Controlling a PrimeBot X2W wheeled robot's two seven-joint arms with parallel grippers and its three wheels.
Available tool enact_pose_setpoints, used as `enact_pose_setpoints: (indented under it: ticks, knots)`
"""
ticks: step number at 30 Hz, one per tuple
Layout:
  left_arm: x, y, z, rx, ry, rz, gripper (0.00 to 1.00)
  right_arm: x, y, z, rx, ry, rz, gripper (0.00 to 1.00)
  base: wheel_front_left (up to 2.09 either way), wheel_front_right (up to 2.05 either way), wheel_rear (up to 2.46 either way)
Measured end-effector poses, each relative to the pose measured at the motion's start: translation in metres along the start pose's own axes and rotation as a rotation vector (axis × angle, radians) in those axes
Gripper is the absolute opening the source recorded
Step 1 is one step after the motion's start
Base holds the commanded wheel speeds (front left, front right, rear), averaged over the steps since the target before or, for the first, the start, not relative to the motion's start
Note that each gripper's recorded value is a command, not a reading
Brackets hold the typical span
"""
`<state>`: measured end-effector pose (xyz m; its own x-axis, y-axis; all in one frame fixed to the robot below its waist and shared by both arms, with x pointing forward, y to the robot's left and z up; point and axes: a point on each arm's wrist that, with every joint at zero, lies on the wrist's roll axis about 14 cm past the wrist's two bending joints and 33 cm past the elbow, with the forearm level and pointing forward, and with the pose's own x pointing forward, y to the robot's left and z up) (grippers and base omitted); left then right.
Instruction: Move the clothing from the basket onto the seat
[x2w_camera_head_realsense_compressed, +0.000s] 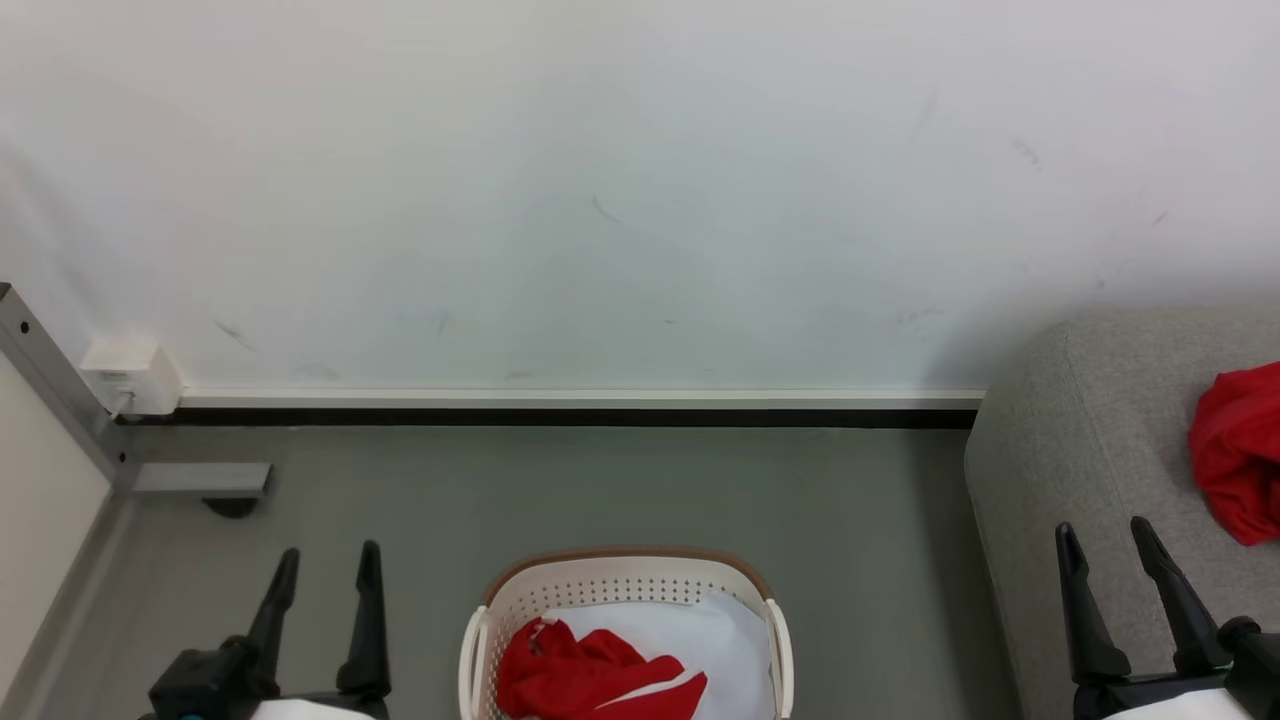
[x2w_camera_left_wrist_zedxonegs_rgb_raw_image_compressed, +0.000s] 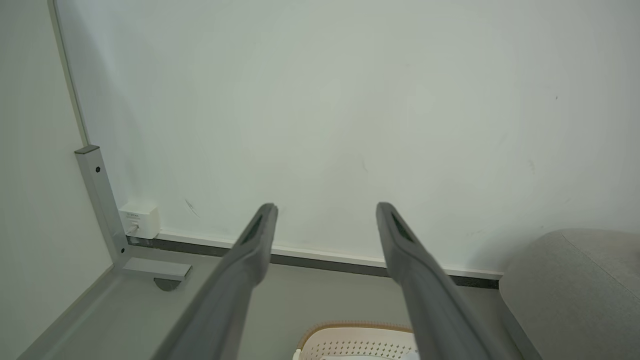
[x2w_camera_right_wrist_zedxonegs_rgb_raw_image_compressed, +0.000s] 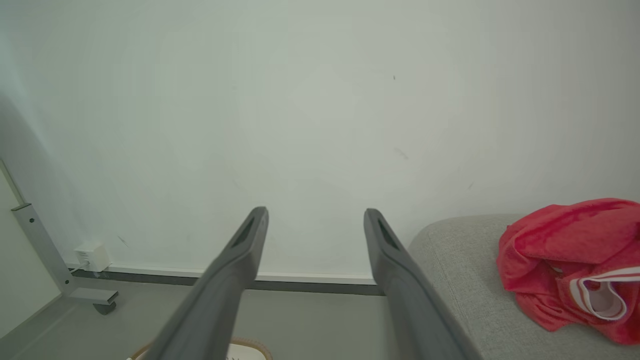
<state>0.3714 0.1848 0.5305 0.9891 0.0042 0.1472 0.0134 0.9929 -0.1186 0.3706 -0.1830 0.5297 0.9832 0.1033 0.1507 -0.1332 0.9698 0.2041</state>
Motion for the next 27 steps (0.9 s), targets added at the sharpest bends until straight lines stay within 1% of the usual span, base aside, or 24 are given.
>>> enact_pose_setpoints:
  ticks: [16, 27]
  knots:
    - [-0.0016, 0.0003, -0.0039, -0.007, 0.006, -0.005, 1.0, 0.0057, 0.0088, -0.001, -0.003, 0.002, 0.024, 1.0, 0.0, 0.0, 0.0]
    - [0.0006, -0.0024, -0.0082, -0.014, 0.016, -0.017, 1.0, 0.0041, 0.007, -0.0046, -0.001, 0.015, 0.022, 1.0, 0.0, 0.0, 0.0]
